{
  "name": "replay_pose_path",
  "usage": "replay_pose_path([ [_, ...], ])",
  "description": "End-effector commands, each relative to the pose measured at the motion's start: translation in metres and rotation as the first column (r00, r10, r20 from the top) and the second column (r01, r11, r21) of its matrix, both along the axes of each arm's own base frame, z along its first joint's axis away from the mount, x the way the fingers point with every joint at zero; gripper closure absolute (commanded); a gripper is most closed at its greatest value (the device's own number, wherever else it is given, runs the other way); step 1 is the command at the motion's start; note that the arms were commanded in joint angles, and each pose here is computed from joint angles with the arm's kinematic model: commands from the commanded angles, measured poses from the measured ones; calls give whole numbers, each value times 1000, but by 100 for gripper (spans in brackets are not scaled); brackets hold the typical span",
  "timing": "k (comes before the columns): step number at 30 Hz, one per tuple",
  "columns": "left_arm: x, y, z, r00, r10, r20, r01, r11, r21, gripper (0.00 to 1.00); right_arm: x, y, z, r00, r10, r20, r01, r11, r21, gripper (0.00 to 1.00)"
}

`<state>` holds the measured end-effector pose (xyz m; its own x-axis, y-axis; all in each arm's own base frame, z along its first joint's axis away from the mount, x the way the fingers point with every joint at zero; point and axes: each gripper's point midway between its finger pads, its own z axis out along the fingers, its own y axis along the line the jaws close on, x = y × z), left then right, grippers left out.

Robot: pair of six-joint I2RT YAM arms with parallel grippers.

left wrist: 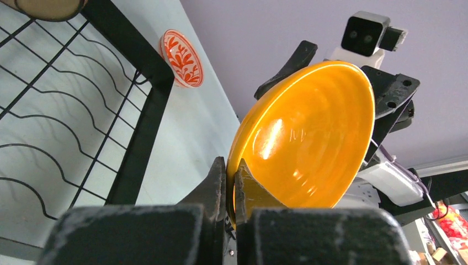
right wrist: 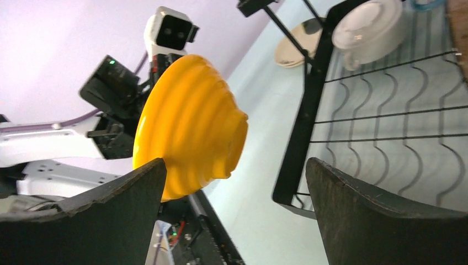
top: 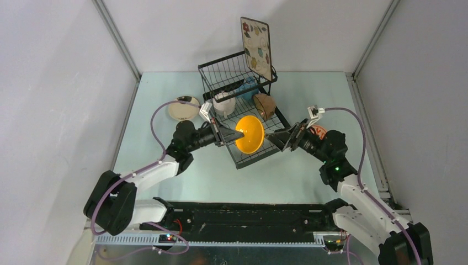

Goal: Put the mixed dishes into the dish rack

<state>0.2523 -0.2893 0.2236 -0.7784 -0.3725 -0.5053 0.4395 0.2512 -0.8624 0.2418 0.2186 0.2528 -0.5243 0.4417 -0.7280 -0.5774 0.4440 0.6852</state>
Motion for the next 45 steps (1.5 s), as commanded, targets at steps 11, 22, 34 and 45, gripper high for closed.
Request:
replay_pose_path([
  [11, 3, -2, 39, 996, -6, 93, 14, 996, -84, 100, -30, 11, 40, 984, 103, 143, -131, 970, 206, 0],
  [22, -1, -5, 46, 995, -36, 98, 47, 992, -115, 100, -33, 37, 40, 970, 192, 147, -222, 949, 225, 2],
  [34, -2, 0, 35, 994, -14, 106, 21, 998, -63, 100, -27, 47, 44, 973, 173, 150, -202, 958, 206, 17],
  [45, -3, 3, 25, 992, -7, 129, 7, 1000, 4, 70, -10, 47, 33, 985, 134, 114, -148, 980, 133, 87],
])
